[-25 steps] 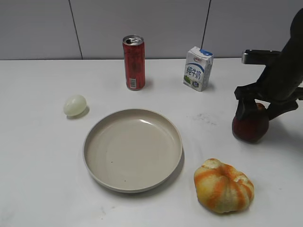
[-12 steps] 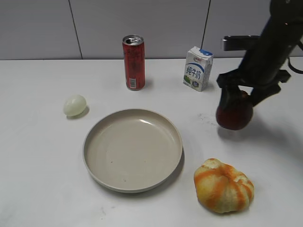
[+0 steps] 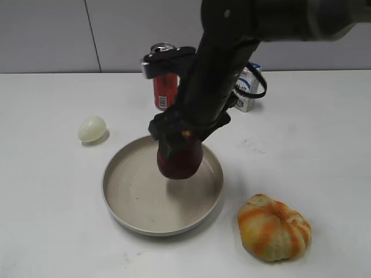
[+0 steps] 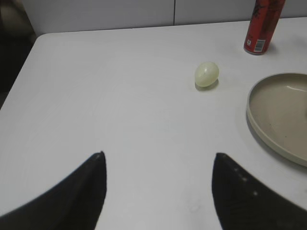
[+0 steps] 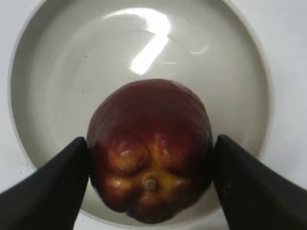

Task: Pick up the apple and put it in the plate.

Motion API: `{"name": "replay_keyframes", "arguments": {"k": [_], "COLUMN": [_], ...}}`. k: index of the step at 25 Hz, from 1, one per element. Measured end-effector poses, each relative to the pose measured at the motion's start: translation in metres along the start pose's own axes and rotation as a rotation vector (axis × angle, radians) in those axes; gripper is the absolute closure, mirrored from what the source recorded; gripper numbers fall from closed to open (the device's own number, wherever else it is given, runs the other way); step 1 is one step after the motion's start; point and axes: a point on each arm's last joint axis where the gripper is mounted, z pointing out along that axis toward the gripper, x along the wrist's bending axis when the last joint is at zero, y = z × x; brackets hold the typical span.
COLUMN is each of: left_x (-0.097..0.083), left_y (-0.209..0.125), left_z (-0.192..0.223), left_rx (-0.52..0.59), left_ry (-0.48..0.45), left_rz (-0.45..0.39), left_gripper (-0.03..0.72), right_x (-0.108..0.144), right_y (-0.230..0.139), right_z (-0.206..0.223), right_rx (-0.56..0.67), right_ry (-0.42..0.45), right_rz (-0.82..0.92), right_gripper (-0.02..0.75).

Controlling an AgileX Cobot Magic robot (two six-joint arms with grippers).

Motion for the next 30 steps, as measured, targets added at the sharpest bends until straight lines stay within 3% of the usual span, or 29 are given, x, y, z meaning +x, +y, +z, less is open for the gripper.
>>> {"name": "replay_keyframes", "arguments": {"k": [7, 11, 19, 24, 30], "left_x": [0.0, 0.0, 0.0, 0.0, 0.0], "left_y": [0.0, 0.0, 0.0, 0.0, 0.0], "left_z": [0.0, 0.0, 0.0, 0.0, 0.0], "left_rx": [0.0, 0.0, 0.0, 0.0, 0.0], "left_ry": [0.0, 0.0, 0.0, 0.0, 0.0], "left_rz": [0.0, 0.0, 0.0, 0.0, 0.0], "left_gripper": [0.165, 0.165, 0.165, 0.165, 0.165], "right_x": [0.011, 0.011, 0.006, -0.049, -0.164], "right_y": [-0.002, -0.001, 0.011, 0.036, 0.013], "right_z": [0.034, 0.034, 0.015, -0.037, -0.069], "right_rx": [0.023, 0.018, 0.019, -0.063, 0.006], "right_ry": [0.004, 0.005, 0.022, -0.006, -0.105], "right_rz": [-0.025, -0.023, 0.009, 0.123, 0.357], "right_gripper": [0.13, 0.08, 0.071, 0.072, 0.088]}}
